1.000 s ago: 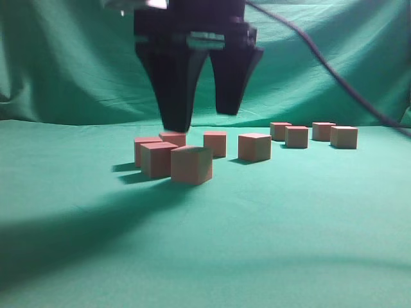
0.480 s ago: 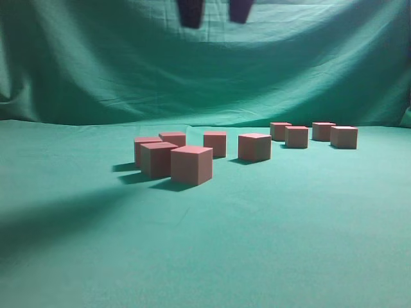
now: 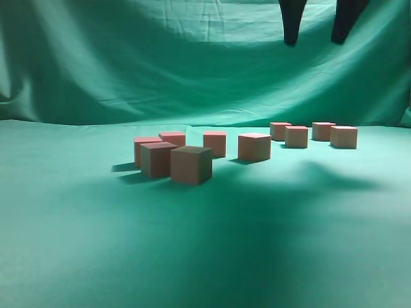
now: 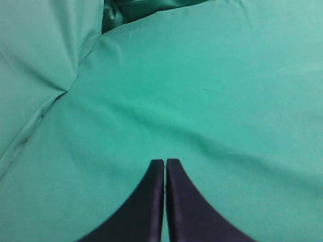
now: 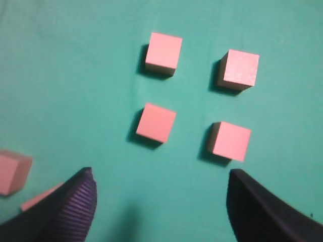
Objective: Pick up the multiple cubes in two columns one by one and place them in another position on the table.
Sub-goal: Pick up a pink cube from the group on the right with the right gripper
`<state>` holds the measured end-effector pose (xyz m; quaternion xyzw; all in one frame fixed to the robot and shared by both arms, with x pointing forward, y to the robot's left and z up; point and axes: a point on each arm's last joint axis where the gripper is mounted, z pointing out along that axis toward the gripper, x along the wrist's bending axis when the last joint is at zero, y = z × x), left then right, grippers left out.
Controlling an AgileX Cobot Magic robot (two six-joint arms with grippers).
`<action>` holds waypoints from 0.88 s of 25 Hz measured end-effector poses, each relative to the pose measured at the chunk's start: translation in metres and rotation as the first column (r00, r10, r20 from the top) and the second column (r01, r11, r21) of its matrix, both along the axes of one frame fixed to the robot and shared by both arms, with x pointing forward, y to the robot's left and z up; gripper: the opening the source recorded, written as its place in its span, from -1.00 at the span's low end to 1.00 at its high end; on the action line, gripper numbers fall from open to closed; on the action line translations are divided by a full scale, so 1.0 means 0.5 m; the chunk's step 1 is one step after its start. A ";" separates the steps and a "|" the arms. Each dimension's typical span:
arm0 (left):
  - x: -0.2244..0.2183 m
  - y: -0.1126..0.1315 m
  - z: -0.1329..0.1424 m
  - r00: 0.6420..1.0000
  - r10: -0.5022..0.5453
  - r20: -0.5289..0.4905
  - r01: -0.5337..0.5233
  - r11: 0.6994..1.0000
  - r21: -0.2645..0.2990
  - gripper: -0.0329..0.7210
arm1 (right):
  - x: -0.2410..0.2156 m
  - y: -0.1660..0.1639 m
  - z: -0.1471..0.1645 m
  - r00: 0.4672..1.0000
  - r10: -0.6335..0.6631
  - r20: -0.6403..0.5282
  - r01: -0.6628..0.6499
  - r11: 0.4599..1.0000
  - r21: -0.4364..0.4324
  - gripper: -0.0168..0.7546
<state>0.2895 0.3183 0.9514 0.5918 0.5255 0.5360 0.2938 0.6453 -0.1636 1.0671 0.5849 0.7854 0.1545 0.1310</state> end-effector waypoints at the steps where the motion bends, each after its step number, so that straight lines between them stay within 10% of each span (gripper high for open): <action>1: 0.000 0.000 0.000 1.000 0.000 0.000 0.000 1.000 0.000 -0.91 | 0.015 -0.007 -0.015 1.000 -0.018 0.007 0.018 1.000 0.019 0.40; 16: 0.000 0.000 0.000 1.000 0.000 0.000 0.000 1.000 0.000 -0.91 | 0.116 -0.001 -0.215 0.997 -0.080 0.008 0.079 0.992 0.100 0.40; 22: 0.000 0.000 0.000 1.000 0.000 0.000 0.000 1.000 0.000 -0.91 | 0.123 0.001 -0.241 0.997 -0.081 0.003 0.080 0.992 0.097 -0.08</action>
